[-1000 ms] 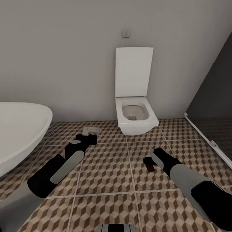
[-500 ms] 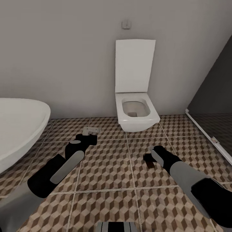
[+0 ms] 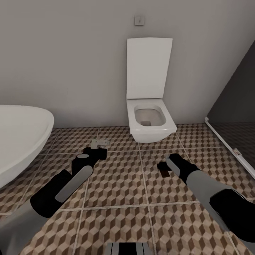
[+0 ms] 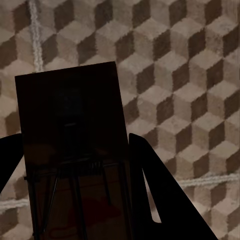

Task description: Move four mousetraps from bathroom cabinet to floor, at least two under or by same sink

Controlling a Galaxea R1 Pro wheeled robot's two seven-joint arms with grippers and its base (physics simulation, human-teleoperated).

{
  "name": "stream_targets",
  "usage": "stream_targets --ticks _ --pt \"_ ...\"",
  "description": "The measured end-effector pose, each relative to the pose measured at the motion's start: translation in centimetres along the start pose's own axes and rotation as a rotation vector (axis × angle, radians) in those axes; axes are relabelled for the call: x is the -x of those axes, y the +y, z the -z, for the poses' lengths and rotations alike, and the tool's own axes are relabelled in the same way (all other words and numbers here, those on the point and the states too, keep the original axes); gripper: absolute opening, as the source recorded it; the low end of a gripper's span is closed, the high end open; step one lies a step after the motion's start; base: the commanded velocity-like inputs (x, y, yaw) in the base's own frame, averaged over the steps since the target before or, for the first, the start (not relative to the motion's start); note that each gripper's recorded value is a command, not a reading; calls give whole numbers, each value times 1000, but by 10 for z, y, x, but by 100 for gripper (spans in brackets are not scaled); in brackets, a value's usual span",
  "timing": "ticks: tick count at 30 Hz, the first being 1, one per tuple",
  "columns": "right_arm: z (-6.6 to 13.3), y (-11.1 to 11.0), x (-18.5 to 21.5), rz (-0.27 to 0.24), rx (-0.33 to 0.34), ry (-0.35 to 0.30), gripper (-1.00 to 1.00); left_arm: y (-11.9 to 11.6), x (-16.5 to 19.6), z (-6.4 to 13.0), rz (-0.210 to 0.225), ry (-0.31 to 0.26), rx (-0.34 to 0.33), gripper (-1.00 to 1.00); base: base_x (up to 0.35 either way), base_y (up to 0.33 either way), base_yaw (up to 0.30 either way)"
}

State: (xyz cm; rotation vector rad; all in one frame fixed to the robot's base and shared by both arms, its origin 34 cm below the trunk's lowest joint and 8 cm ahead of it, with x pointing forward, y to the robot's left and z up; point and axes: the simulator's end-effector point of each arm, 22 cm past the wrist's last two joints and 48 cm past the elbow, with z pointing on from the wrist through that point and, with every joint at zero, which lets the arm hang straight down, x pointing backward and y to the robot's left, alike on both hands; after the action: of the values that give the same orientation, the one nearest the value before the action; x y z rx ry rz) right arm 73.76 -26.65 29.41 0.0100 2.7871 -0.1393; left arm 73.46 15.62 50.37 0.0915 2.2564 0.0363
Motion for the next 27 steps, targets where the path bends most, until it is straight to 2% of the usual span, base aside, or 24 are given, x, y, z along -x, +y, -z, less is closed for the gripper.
stream_targets --ticks 12,18,27 --pt "-21 2 -8 4 -1 27 -100 -2 -24 -19 0 44 -5 -100 0 0 0" --pt "-20 3 -3 2 0 14 -100 -3 -23 -18 -1 42 -7 -100 0 0 0" --pt "-40 5 -17 5 1 45 -100 -4 -42 -32 0 76 -10 -100 0 0 0"
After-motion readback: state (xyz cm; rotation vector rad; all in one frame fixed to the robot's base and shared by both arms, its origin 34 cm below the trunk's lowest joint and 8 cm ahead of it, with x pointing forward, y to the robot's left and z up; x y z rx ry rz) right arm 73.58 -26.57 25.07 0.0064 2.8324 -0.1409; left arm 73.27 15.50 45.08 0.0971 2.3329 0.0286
